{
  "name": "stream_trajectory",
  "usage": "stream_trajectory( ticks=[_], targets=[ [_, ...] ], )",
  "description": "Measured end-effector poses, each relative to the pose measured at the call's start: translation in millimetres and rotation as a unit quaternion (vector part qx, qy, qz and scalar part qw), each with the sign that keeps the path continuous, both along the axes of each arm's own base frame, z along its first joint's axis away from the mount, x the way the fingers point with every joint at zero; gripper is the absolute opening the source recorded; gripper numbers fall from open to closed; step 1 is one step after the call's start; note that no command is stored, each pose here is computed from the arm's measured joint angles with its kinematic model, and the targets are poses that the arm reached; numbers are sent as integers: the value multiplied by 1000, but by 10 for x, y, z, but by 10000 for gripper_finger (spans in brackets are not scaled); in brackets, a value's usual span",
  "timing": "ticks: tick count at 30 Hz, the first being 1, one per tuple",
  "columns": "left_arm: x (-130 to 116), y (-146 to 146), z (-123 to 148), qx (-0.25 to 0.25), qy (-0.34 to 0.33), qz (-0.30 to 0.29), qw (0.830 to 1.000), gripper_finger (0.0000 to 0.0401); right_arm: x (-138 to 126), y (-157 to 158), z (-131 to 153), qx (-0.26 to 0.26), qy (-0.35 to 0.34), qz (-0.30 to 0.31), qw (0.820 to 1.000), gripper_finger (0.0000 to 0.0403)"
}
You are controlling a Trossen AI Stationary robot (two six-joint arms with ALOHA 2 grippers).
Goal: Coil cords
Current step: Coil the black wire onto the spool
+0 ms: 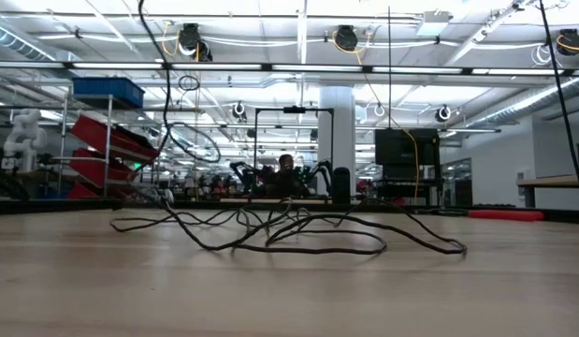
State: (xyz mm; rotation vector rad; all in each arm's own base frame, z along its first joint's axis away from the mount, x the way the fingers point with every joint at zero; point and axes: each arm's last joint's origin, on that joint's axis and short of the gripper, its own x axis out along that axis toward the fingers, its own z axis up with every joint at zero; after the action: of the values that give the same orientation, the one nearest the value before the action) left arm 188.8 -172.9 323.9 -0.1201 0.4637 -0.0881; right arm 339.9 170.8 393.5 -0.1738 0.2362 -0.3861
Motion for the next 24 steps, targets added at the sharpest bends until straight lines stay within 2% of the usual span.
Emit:
stream_trajectory(
  ticks=[3,7,12,16,19,21,24],
  targets=[
    [-77,-17,17,-24,14,-20,999,174,-2,-1,-7,-2,4,0,1000,0],
    [-170,-85,-30,-25,44,-52,997,173,-3,-2,-11,-2,5,0,1000,0],
    [-180,-79,-3,-7,18,-23,1000,173,-4,-2,-9,-2,5,0,1000,0],
    [-138,-60,134,57,-61,28,996,173,-3,-1,-9,-1,5,2,1000,0],
    [-91,-72,242,135,-123,66,981,173,3,14,-14,6,11,32,999,0],
    [-54,-104,273,187,-141,65,970,173,9,15,-15,9,14,45,999,0],
    [11,-184,264,229,-155,50,960,173,10,17,-16,9,15,49,999,0]
  ],
)
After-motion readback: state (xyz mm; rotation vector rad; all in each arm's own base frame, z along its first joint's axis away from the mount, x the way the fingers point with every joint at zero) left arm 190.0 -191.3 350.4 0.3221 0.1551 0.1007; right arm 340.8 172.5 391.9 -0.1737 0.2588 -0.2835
